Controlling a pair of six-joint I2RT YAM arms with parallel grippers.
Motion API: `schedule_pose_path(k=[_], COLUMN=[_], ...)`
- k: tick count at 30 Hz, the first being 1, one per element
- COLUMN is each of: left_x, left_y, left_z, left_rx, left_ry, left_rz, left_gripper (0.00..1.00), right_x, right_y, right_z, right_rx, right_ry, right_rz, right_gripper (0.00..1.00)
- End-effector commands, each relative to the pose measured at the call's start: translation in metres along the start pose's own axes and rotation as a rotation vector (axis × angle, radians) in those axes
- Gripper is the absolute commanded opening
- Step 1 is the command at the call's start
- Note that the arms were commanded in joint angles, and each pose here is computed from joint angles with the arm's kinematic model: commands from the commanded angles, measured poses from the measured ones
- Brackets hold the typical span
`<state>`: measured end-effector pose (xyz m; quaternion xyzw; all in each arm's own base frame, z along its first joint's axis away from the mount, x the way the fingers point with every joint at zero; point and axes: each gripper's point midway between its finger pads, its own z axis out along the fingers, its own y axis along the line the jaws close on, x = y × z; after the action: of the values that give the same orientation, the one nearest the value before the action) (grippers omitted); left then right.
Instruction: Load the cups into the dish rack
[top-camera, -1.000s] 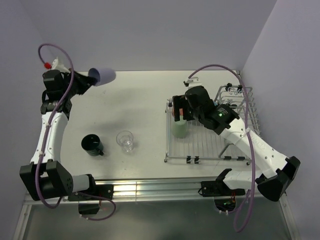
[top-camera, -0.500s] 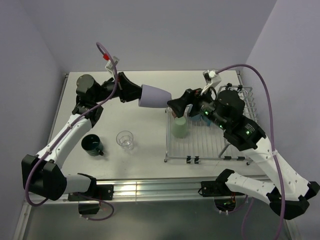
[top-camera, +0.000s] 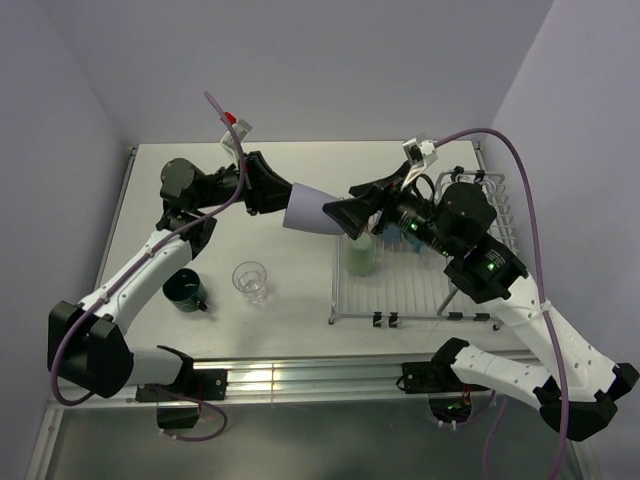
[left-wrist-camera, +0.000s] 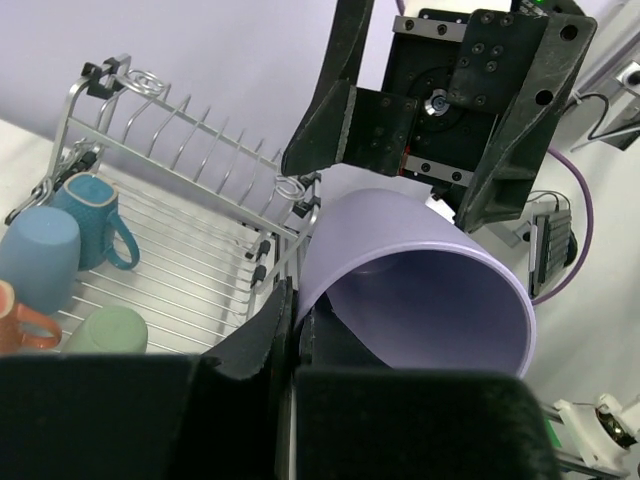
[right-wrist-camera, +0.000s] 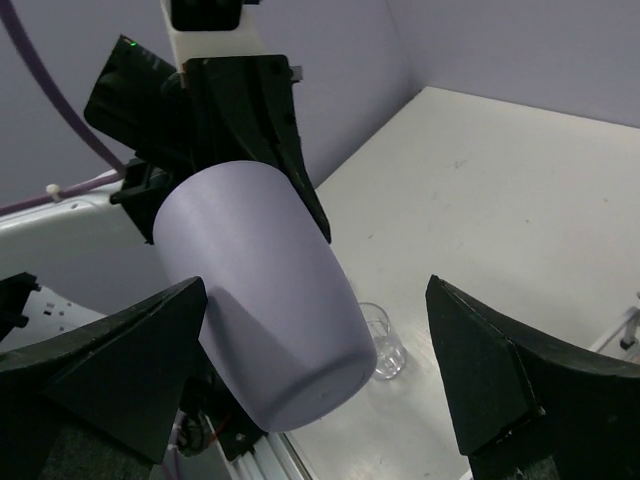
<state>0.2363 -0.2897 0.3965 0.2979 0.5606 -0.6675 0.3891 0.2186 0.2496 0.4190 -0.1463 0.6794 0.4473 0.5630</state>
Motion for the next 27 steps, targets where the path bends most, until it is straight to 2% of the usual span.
schedule_pose_path(k=[1,7,14,27], left_x=[-0.008,-0.009,-0.011,-0.003], left_y=[-0.020,-0.024,-0.025,-0.017], left_z=[0.003,0.005,0.006,0.007], left_rx=[0.075,0.123,0.135,0.128], left_ry=[-0.015,-0.026,-0.035,-0.028], left_rz=[0.066,0.052,0.049,0.018], left_gripper=[0.00,0.00,0.00,0.00], right_x=[0.002,0.011,0.016,0.010], right_y=[0.016,0.038,0.039,0.044], right_z=[0.004,-0.002,-0.009,-0.007], right_rx=[-0.106,-0.245,-0.261,-0.296], right_ry=[-0.007,0.012,0.013,-0.043], right_rz=[-0.016,-0.020,-0.028,0.014], right_gripper=[0.98,0.99,0.97,0.81])
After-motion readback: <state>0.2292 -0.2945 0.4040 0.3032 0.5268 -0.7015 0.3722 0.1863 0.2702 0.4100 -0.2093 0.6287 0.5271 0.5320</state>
